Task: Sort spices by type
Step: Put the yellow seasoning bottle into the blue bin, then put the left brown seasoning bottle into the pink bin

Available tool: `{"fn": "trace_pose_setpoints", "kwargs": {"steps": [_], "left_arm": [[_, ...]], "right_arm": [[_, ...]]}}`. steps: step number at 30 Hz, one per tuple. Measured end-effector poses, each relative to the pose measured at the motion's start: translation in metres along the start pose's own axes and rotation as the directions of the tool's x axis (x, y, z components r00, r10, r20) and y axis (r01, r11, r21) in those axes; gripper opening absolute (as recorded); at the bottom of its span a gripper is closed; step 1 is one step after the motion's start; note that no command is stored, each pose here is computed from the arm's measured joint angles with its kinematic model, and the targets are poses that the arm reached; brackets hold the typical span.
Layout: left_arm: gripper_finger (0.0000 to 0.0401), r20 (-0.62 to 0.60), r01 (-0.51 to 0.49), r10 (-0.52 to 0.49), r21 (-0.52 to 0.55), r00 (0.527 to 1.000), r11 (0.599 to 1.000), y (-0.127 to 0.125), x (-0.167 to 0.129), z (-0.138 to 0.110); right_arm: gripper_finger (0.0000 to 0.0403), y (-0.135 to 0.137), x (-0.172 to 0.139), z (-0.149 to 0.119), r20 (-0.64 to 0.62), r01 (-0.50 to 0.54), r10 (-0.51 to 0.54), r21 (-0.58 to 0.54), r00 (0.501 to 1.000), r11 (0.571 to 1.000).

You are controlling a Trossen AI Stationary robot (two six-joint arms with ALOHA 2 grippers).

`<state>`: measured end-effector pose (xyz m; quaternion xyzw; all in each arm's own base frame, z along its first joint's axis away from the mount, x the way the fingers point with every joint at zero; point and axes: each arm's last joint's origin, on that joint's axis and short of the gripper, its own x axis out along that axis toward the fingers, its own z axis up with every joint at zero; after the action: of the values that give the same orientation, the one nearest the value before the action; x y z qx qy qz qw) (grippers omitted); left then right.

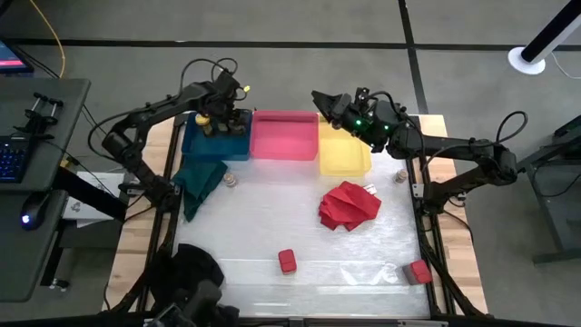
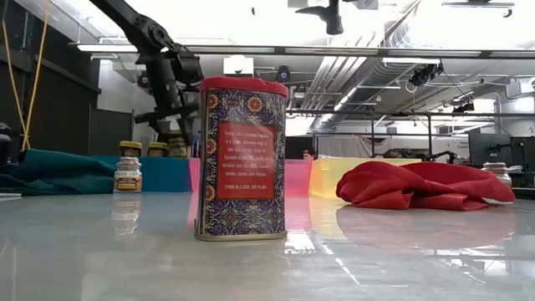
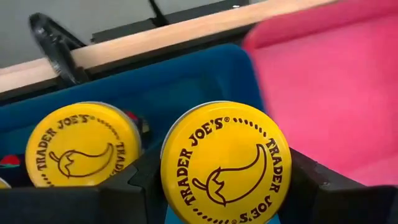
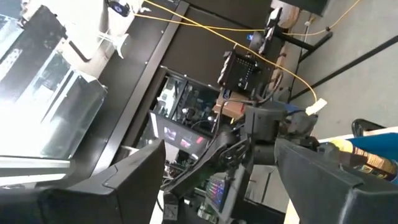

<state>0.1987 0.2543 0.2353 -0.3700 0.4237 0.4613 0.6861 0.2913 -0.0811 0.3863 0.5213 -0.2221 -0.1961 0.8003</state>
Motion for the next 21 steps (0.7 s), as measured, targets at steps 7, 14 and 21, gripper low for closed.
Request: {"fn": "trace_pose_setpoints", "kwargs": {"steps": [7, 14, 21], "left_arm": [[0.0224, -0.007, -0.043, 0.043, -0.074, 0.999, 0.996, 0.004, 0.014, 0.003], [0.0277, 0.003, -0.048, 0.049, -0.069, 0.999, 0.996, 0.003, 0.016, 0.005], [0.0277, 0.050, -0.030, 0.034, -0.072, 0.998, 0.997, 0.001, 0.006, 0.016]], "right_arm": [[0.0296, 0.000, 0.000, 0.000, -0.001, 0.002, -0.002, -0.002, 1.000, 1.000], [0.0296, 0.000, 0.000, 0.000, -0.001, 0.001, -0.001, -0.003, 1.000, 1.000], [0.0296, 0.000, 0.000, 0.000, 0.000, 0.001, -0.001, -0.003, 1.000, 1.000]]}}
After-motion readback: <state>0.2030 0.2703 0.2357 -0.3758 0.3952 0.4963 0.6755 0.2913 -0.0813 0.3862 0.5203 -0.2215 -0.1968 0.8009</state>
